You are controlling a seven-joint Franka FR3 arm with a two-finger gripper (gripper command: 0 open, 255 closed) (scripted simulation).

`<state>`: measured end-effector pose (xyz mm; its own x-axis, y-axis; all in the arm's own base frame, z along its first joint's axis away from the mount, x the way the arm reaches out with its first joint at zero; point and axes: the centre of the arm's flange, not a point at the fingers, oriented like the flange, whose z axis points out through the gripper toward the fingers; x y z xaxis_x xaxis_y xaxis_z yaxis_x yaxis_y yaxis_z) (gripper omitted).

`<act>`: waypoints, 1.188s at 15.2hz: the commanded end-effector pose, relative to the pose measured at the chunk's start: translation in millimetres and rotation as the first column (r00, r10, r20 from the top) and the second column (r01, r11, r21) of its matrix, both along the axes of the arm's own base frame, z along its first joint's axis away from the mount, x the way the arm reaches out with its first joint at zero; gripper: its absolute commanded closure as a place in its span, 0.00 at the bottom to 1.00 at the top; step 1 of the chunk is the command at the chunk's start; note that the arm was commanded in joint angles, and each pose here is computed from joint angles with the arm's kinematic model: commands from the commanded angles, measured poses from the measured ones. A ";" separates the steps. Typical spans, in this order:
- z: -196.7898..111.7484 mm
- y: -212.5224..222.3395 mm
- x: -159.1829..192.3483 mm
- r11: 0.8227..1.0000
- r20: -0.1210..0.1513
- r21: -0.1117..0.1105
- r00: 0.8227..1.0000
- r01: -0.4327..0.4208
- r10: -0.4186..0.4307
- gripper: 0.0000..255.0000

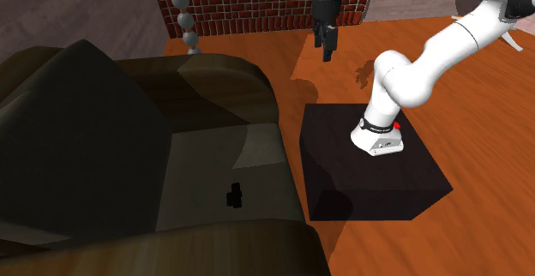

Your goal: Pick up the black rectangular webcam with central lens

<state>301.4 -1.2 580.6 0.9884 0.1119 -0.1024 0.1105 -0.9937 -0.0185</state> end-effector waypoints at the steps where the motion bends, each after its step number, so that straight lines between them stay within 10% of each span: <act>1: 0.0 0.0 0.0 1.000 0.000 0.000 1.000 0.000 0.000 0.00; 18: -144.6 112.2 137.4 0.999 -0.033 -0.008 0.998 -0.045 0.044 0.00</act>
